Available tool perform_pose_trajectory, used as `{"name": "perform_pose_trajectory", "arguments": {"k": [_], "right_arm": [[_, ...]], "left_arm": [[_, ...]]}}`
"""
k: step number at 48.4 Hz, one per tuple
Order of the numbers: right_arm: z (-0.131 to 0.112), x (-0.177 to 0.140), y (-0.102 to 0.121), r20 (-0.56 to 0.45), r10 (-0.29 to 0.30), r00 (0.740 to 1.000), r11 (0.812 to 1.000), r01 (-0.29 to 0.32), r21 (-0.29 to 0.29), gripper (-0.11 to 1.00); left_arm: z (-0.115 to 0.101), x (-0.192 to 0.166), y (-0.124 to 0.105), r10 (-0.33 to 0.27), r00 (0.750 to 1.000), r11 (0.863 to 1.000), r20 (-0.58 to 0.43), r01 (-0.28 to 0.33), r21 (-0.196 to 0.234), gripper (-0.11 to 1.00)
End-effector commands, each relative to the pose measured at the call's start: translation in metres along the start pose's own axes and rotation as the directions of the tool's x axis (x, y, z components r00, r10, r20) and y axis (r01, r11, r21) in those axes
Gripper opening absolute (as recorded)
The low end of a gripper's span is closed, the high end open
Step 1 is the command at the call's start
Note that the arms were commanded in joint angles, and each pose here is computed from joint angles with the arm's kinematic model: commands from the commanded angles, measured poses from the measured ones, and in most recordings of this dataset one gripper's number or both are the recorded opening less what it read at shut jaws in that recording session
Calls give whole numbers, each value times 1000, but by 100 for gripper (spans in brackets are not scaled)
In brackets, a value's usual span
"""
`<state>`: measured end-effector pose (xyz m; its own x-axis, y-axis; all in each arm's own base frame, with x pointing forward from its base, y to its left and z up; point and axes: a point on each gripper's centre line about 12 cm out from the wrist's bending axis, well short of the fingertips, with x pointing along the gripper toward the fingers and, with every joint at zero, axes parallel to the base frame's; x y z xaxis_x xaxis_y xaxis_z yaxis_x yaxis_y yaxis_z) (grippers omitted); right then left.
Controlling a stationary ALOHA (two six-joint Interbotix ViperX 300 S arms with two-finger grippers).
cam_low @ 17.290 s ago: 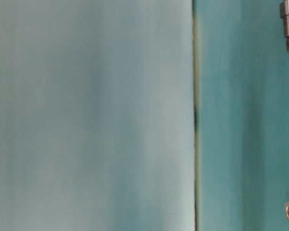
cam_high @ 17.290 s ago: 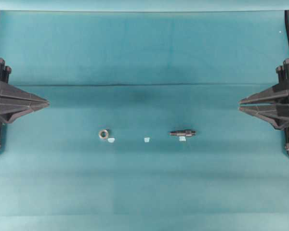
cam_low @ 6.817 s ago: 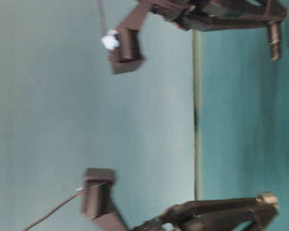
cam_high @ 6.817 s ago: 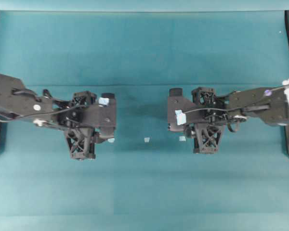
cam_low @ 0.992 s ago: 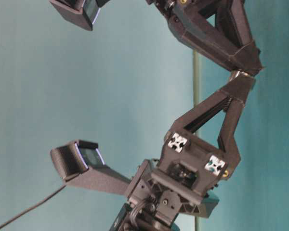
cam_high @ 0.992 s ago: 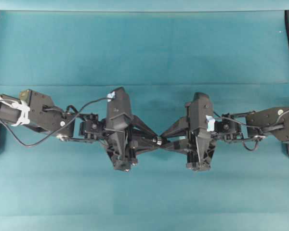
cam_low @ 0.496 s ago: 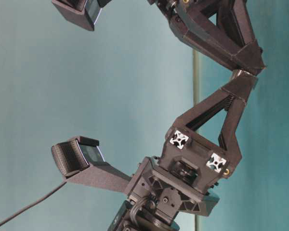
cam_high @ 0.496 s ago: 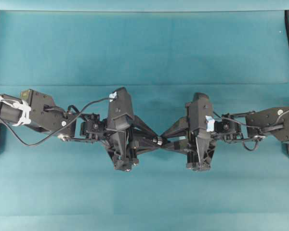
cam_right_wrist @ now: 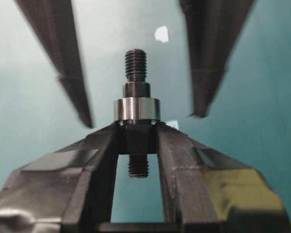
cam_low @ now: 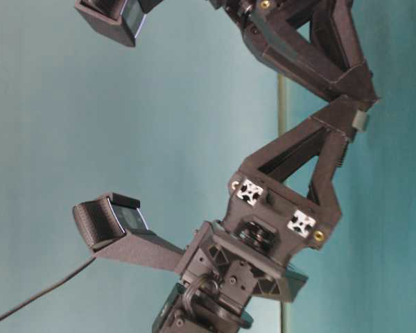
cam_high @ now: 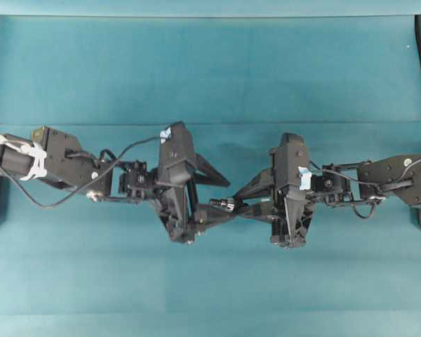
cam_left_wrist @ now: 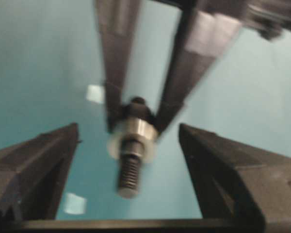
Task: Insert the washer onto the shaft with both hands.
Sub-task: 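Open the left gripper and pull it away from the shaft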
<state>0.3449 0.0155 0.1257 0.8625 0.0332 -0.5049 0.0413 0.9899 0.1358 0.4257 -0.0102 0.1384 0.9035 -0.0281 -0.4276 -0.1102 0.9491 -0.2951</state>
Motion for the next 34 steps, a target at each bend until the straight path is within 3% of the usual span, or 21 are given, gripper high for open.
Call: {"name": "perform_pose_trajectory", "arguments": {"k": [1, 14, 34], "right_arm": [[8, 0, 1, 19, 4, 1000, 1000, -4, -10, 0], [4, 0, 1, -5, 4, 1000, 1000, -4, -17, 0], [3, -1, 1, -10, 3, 1000, 1000, -3, -14, 0]], "left_arm": [[11, -2, -1, -6, 999, 1000, 32, 6, 1, 88], [18, -17, 2, 3, 999, 1000, 40, -3, -4, 86], [11, -58, 3, 23, 1000, 1000, -12, -23, -9, 86]]}}
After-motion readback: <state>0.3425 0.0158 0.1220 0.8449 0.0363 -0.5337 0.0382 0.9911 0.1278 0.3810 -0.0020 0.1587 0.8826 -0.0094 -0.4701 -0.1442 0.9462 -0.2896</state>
